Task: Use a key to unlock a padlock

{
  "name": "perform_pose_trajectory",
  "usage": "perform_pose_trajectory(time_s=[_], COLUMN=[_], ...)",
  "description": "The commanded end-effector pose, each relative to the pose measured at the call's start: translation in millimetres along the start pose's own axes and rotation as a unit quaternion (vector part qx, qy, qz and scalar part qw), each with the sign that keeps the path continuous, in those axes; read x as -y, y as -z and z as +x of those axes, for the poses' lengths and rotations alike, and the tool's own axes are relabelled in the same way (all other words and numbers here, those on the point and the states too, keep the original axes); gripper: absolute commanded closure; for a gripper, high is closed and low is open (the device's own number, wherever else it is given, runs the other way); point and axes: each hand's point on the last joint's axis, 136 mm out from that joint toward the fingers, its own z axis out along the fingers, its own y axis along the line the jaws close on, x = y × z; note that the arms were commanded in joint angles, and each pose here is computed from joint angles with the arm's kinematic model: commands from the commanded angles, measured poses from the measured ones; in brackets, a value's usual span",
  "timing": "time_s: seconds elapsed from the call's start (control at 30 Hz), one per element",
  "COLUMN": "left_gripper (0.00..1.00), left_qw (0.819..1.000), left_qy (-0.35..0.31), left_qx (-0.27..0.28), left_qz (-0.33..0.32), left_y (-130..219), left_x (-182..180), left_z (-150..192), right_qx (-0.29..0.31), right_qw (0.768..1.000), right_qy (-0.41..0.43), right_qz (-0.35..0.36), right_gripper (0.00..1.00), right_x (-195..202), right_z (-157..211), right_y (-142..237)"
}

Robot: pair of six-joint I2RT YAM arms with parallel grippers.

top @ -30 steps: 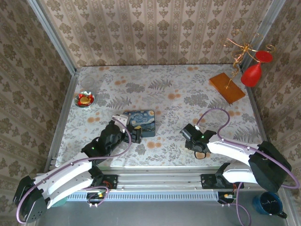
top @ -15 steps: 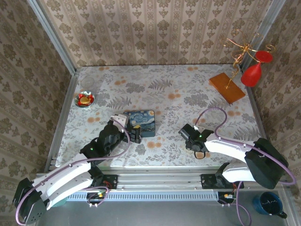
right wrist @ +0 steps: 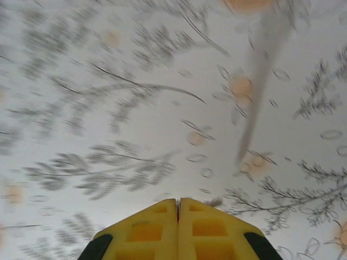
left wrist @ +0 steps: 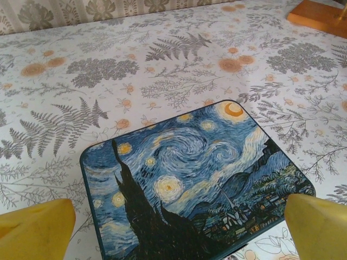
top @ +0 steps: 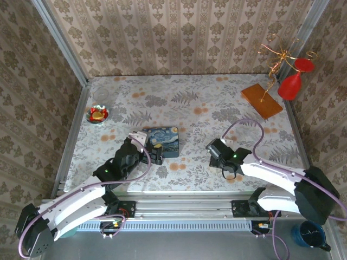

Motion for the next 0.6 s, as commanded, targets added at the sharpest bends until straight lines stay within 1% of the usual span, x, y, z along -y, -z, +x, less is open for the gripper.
perform_pose_trajectory(time_s=[0.0,0.07,0.13,0.2,0.3,0.43,0.57], left_gripper=[0.01,0.02,0.02,0.00,0.00,0.01,0.02], left_qw=[0.998,0.993,0.983,0.973,0.955,0.931,0.918], left_qy=[-0.032,-0.042,-0.054,-0.076,-0.128,-0.185,-0.203], left_qx=[0.026,0.055,0.087,0.126,0.174,0.199,0.209], left_qz=[0.049,0.097,0.152,0.180,0.205,0.244,0.270], left_y=[0.1,2.6,7.9,13.3,20.2,16.0,7.4], left_x=[17.9,35.4,57.0,74.9,98.3,125.3,145.0], left_z=[-4.2,-8.3,-12.7,-19.7,-29.4,-36.4,-48.6], right_qx=[0.020,0.019,0.017,0.012,0.007,0.016,0.028], right_qw=[0.998,0.995,0.989,0.980,0.967,0.954,0.946], right_qy=[0.004,-0.008,-0.025,-0.045,-0.064,-0.064,-0.039], right_qz=[-0.059,-0.100,-0.145,-0.195,-0.247,-0.293,-0.321], right_gripper=[1.00,1.00,1.00,1.00,1.00,1.00,1.00], right_x=[-26.5,-42.3,-58.9,-76.5,-94.5,-114.0,-130.9], right_z=[-22.1,-28.0,-33.0,-37.1,-41.6,-50.5,-55.4], right_y=[30.5,44.0,57.3,70.6,86.1,109.6,134.7])
